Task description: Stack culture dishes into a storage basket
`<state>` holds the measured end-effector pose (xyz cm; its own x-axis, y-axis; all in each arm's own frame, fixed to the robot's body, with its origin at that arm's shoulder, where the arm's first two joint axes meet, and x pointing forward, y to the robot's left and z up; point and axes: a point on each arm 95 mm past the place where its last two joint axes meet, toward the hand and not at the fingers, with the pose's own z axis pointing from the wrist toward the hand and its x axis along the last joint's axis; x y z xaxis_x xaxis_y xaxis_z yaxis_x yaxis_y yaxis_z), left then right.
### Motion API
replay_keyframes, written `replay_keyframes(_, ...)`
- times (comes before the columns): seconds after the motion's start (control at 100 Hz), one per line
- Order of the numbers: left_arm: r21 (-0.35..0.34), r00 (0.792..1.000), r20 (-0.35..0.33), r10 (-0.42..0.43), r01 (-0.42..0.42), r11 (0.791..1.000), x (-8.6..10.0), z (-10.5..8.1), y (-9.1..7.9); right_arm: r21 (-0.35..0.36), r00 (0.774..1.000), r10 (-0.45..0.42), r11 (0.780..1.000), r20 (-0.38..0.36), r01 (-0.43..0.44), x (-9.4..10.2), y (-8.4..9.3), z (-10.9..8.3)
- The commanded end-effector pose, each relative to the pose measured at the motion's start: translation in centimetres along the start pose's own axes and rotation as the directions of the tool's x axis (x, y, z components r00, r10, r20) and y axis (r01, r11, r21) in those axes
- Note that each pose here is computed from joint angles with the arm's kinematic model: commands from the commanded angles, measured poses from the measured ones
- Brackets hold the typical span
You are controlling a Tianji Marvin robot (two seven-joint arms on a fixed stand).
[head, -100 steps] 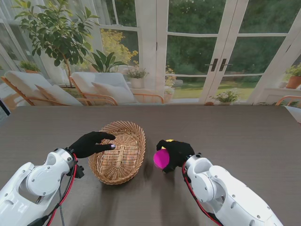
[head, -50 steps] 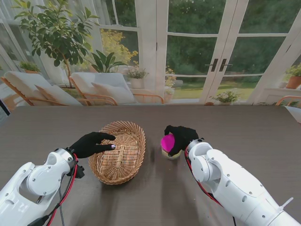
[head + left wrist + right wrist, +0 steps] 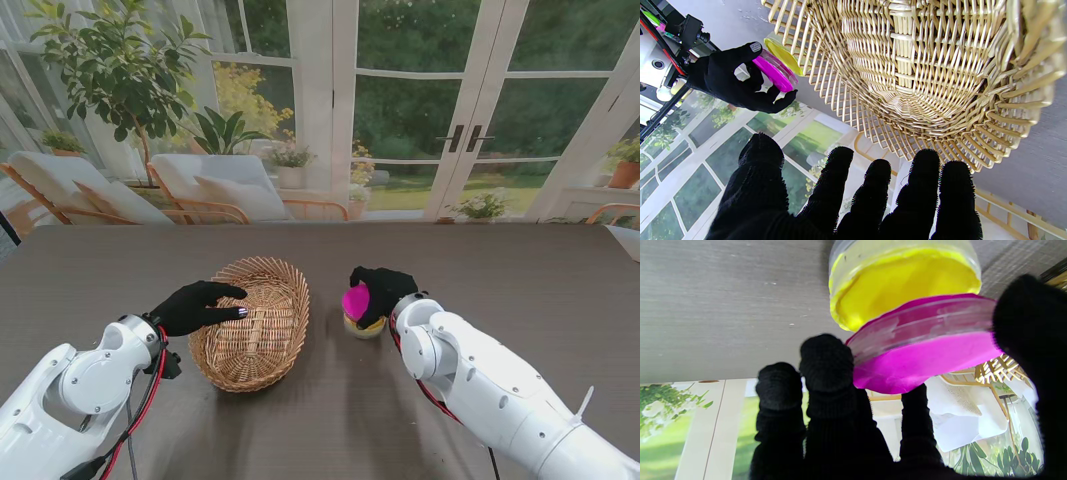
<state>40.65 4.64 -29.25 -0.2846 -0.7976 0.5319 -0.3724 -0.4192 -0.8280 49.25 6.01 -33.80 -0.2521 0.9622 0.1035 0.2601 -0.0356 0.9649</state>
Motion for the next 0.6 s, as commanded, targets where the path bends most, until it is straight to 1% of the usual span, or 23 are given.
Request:
replay_keyframes(0.0, -0.023, 1.000, 0.002, -0.002, 0.002, 1.000, 0.01, 0.01, 0.26, 0.019, 1.000, 0.003, 1.000, -0.004, -0.003, 0.33, -0.41, 0.13)
replay_keyframes(0.33, -0.027, 1.000, 0.004, -0.003, 0.003, 1.000, -0.02, 0.04, 0.33, 0.045, 1.000, -0.018, 0.999, 0.002, 0.018, 0.04, -1.15, 0.46)
replay_keyframes(0.59, -0.033, 1.000, 0.004, -0.005, 0.005, 0.999, -0.04, 0.15, 0.38, 0.052, 0.999, -0.033, 0.998, -0.001, 0.033, -0.05, -1.18, 0.33)
